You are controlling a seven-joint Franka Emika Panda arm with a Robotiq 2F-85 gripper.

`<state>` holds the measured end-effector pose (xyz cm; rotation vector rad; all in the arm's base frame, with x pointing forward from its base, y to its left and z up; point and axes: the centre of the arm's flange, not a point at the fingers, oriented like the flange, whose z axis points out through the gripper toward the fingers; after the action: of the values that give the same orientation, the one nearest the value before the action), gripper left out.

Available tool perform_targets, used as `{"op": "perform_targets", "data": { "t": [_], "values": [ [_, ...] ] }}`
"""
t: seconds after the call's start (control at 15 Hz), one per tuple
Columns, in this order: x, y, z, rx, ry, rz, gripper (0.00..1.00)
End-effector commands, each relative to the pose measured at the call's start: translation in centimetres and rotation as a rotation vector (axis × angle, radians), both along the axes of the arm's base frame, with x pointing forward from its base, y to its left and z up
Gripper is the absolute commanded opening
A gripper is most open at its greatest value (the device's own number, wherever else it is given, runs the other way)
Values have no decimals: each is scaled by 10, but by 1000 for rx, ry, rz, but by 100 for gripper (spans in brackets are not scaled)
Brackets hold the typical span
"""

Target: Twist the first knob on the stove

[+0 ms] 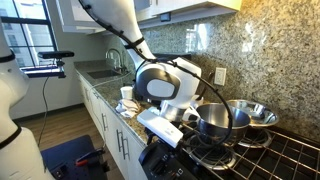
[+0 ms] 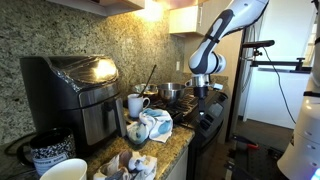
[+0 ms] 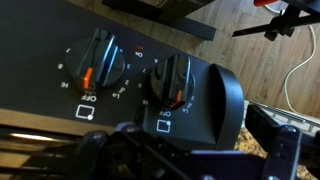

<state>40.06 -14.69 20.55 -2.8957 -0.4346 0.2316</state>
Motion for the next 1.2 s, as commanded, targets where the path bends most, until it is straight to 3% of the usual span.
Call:
{"op": "perform_targets", "data": {
  "t": [0.0,0.67,1.13],
  "values": [
    [2,1,21,-19,-50,-23,100],
    [13,1,67,-61,-135,-35,100],
    [20,-1,78,-68,-159,-45,100]
  ]
}}
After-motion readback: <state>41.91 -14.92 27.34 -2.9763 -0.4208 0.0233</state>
